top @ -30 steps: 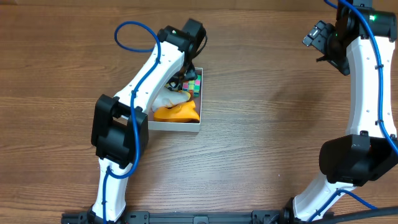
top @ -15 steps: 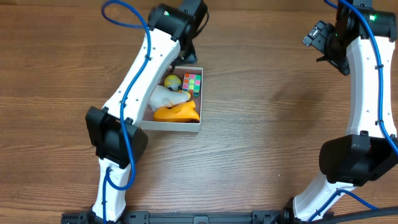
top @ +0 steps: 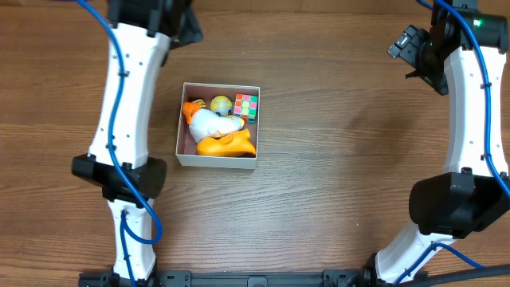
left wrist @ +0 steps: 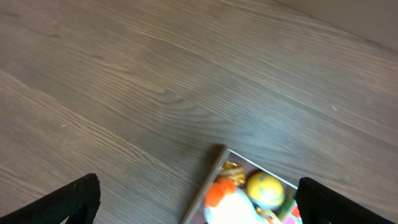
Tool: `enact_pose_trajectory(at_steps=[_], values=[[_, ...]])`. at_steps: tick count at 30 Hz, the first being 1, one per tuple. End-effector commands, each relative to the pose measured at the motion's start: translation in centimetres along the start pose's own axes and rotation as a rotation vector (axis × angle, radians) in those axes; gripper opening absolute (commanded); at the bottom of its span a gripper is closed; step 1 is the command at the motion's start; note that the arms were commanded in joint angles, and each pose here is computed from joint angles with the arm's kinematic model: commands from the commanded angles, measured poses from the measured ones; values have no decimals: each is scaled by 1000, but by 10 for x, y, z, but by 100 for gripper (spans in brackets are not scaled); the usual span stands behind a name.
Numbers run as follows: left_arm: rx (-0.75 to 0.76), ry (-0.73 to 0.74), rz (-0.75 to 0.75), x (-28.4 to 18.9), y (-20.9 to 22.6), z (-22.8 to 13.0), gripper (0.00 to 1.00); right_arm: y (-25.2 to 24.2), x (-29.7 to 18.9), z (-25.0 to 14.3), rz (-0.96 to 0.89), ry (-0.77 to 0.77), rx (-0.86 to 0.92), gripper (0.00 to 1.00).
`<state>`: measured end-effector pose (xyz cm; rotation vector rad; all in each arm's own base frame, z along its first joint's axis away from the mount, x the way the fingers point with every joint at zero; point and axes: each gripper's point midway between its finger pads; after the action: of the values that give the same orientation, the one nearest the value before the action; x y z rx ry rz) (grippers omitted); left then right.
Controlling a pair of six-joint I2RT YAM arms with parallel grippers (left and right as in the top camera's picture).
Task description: Pack container
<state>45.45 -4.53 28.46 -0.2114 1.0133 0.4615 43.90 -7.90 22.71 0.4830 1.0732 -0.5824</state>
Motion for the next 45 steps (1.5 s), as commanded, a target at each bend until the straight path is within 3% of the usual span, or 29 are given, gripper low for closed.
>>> enact_pose_trajectory(at_steps=[1,6,20,34,37,45], values=[[-20,-4,-81,-21,4,4,100,1,-7,2,11,-19,5,100],[-15,83,-208,-25,-18,-10,100,1,-7,2,11,-19,6,100],[-5,78,-237,-34,-16,-10,100,1,-7,2,11,-19,5,100],[-221,-297,-261,-152,81,-5,100,1,-7,2,11,-19,6,100],[-211,-387,-268,-153,101,-20,100,1,-7,2,11,-19,6,100],[-275,-444,-324,-106,137,-77,100,1,-7,2,11,-19,6,100]])
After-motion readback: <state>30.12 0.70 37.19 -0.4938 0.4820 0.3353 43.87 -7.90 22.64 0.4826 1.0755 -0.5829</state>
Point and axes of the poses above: each gripper's point midway between its finger pads, its own x axis out along the fingers, its own y axis along the line the jaws close on, z = x × y, and after that the axes turned 1 degree about x, right-handed
